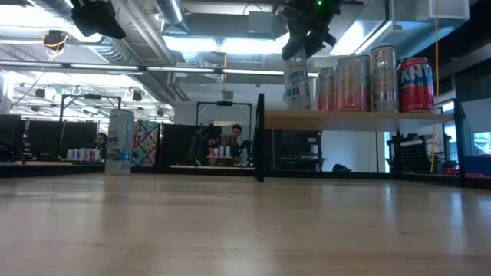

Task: Place canned beverage on shelf
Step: Put the bottom white blue soda can on the shelf

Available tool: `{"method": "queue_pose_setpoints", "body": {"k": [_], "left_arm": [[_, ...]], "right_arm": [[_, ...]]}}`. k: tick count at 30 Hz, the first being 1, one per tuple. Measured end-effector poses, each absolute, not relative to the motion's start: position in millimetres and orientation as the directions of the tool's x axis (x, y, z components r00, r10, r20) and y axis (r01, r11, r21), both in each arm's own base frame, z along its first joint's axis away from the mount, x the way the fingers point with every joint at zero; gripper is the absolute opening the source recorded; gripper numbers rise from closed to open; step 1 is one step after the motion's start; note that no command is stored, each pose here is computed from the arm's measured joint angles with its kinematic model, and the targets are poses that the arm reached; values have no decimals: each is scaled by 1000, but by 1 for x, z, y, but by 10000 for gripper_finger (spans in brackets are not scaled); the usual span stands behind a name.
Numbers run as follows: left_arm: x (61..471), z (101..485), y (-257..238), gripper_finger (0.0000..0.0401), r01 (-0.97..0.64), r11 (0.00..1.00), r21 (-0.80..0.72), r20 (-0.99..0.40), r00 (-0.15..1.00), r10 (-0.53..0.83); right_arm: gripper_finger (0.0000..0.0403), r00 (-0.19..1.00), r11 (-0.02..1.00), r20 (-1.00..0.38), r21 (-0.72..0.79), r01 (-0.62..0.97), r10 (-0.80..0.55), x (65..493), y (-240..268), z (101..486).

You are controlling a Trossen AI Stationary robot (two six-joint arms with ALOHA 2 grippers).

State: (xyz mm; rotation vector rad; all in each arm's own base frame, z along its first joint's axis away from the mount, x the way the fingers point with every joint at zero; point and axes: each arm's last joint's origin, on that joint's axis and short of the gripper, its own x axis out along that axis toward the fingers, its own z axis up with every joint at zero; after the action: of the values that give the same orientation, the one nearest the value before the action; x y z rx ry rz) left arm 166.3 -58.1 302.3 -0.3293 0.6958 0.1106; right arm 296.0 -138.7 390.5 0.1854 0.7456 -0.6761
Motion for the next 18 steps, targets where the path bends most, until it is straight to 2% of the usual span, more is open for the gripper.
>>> {"method": "queue_pose_setpoints", "body": {"k": [18], "left_arm": [[166,302,-58,339,-210,944,-256,-650,760,-7]], "right_arm": [[222,515,766,-692,-85,638,-506,296,-146,386]]}}
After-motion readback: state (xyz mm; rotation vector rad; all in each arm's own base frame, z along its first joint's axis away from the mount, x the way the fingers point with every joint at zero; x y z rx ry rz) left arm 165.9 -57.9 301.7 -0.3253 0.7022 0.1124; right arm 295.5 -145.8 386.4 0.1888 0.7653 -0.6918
